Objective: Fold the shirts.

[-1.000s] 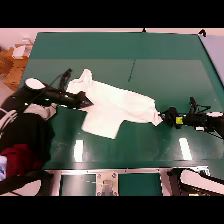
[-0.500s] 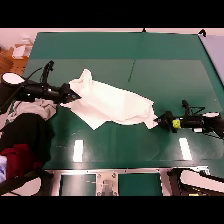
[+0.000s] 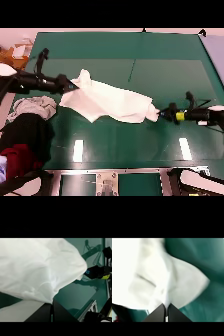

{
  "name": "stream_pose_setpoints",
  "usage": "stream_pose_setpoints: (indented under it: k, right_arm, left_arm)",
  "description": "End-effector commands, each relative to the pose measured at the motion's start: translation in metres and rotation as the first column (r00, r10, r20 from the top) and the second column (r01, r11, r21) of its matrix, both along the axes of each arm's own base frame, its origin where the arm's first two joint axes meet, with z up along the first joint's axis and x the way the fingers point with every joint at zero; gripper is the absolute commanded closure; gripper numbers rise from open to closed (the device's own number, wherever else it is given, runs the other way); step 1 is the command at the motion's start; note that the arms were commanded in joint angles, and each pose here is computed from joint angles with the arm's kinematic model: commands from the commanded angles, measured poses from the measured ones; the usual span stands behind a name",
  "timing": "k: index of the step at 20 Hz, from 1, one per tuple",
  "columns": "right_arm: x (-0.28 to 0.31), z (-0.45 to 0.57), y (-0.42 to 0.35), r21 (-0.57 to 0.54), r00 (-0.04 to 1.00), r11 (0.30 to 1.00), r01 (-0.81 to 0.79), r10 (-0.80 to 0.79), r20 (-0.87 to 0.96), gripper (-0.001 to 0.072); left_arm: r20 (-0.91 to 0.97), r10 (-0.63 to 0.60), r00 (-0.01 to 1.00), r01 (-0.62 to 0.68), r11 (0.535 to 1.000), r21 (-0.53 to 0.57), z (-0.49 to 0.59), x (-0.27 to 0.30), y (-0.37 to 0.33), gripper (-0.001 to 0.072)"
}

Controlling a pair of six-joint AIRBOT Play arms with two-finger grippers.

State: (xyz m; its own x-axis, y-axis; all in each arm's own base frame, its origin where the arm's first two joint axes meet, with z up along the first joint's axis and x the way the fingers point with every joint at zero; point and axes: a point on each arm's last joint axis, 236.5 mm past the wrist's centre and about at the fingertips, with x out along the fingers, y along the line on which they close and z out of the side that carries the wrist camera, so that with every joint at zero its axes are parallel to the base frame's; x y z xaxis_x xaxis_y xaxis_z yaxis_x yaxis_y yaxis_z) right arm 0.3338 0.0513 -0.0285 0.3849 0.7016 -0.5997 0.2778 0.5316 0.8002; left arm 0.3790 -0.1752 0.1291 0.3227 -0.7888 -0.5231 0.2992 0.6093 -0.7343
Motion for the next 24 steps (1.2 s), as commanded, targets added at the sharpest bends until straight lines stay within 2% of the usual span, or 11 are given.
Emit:
stream_pose_setpoints:
  k: [1, 3, 5, 7, 9, 11, 13, 16, 18, 21, 24]
  right_arm:
    - [0.057, 0.167, -0.001, 0.047, 0.918, 0.999, 0.0, -0.018, 0.397, 0.0698]
    - [0.064, 0.297, -0.011, -0.047, 0.749, 0.997, 0.059, -0.013, 0.662, 0.0698]
    - [0.036, 0.429, -0.019, -0.152, 0.492, 0.968, 0.2, 0.035, 0.87, 0.0698]
    - [-0.016, 0.525, -0.015, -0.191, 0.258, 0.918, 0.347, 0.102, 0.961, 0.0698]
    - [-0.067, 0.578, -0.004, -0.225, 0.113, 0.846, 0.484, 0.194, 0.974, 0.0698]
    - [-0.1, 0.596, -0.006, -0.263, 0.079, 0.727, 0.635, 0.277, 0.958, 0.0698]
    - [-0.117, 0.59, -0.019, -0.298, 0.143, 0.603, 0.74, 0.292, 0.946, 0.0697]
    - [-0.109, 0.561, -0.047, -0.356, 0.258, 0.529, 0.77, 0.251, 0.933, 0.0697]
    - [-0.083, 0.515, -0.066, -0.396, 0.368, 0.575, 0.716, 0.171, 0.914, 0.0697]
    - [-0.027, 0.383, -0.089, -0.415, 0.599, 0.722, 0.554, 0.002, 0.801, 0.0697]
    - [-0.002, 0.189, -0.095, -0.39, 0.828, 0.826, 0.406, -0.152, 0.539, 0.0697]
  left_arm:
    - [0.333, -0.012, 0.943, 0.015, 1.0, -0.007, 0.132, 0.009, -0.003, 0.0683]
    - [0.617, 0.028, 0.787, -0.02, 1.0, -0.02, 0.253, -0.007, -0.001, 0.0683]
    - [0.855, 0.073, 0.514, -0.062, 0.997, -0.048, 0.372, -0.054, 0.005, 0.0683]
    - [0.965, 0.116, 0.234, -0.085, 0.991, -0.099, 0.461, -0.123, 0.01, 0.0682]
    - [0.985, 0.173, 0.022, -0.137, 0.976, -0.168, 0.509, -0.179, 0.024, 0.0682]
    - [0.983, 0.168, -0.074, -0.27, 0.946, -0.182, 0.52, -0.198, 0.047, 0.0682]
    - [0.987, 0.155, -0.037, -0.394, 0.906, -0.157, 0.505, -0.188, 0.067, 0.0683]
    - [0.968, 0.175, 0.18, -0.525, 0.849, -0.056, 0.447, -0.131, 0.093, 0.0682]
    - [0.929, 0.194, 0.316, -0.539, 0.842, 0.007, 0.399, -0.085, 0.098, 0.0682]
    - [0.783, 0.202, 0.588, -0.488, 0.861, 0.144, 0.281, -0.001, 0.094, 0.0682]
    - [0.535, 0.156, 0.83, -0.319, 0.92, 0.227, 0.123, 0.064, 0.068, 0.0682]
